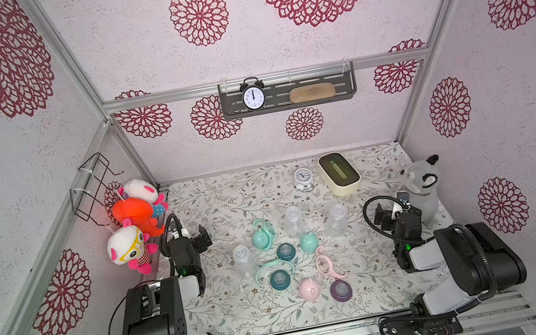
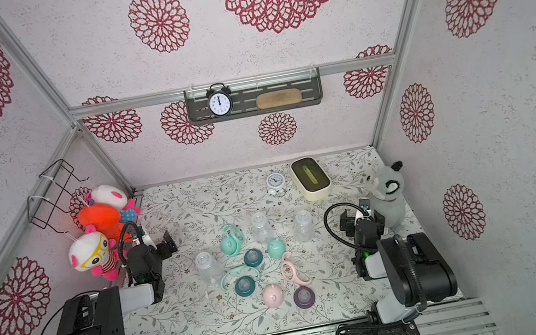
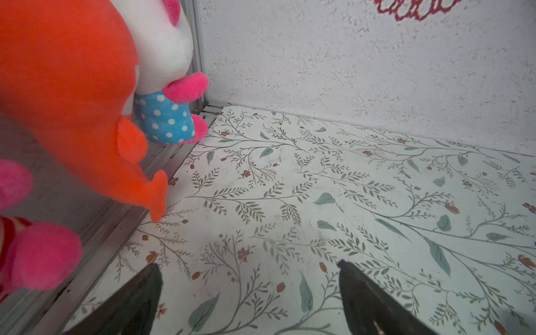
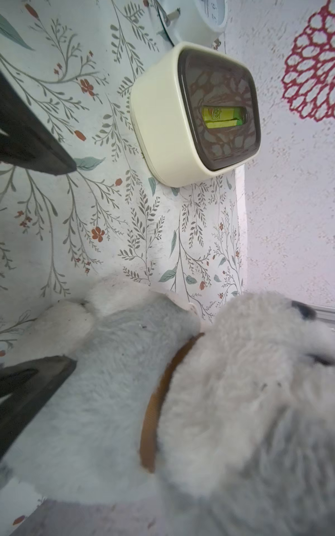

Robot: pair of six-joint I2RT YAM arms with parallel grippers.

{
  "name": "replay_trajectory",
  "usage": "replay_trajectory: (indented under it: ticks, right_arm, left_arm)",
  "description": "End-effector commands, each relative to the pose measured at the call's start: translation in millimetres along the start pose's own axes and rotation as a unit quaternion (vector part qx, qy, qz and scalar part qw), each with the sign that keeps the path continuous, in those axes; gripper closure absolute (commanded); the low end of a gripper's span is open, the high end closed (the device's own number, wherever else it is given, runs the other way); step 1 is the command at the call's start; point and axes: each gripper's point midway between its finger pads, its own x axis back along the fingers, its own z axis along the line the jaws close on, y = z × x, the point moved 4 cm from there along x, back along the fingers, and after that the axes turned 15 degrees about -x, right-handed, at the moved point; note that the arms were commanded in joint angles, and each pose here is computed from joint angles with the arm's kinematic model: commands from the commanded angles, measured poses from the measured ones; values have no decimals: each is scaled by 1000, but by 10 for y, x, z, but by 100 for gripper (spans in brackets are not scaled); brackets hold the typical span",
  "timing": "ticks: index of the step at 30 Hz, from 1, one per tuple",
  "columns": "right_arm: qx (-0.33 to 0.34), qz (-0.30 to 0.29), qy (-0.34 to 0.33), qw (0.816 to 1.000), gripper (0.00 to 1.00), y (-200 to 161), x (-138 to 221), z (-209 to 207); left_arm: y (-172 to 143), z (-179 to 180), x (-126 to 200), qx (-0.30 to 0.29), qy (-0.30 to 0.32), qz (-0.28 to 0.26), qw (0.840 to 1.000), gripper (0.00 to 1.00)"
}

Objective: Assemble the baby bottles
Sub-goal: Pick up the baby bottle from the center of the board.

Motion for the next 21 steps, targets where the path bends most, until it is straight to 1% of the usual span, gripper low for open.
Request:
replay_trajectory:
  ticks: [1,21]
  right_arm:
    - [-5,-31,15,999,1,159,-30,88]
    - [-1,-37,19,999,1,171,-4,99]
  left_arm:
    - [102,51,-44,-4,9,-18,1000,2]
    - [101,52,-35,-3,9,-20,1000,2]
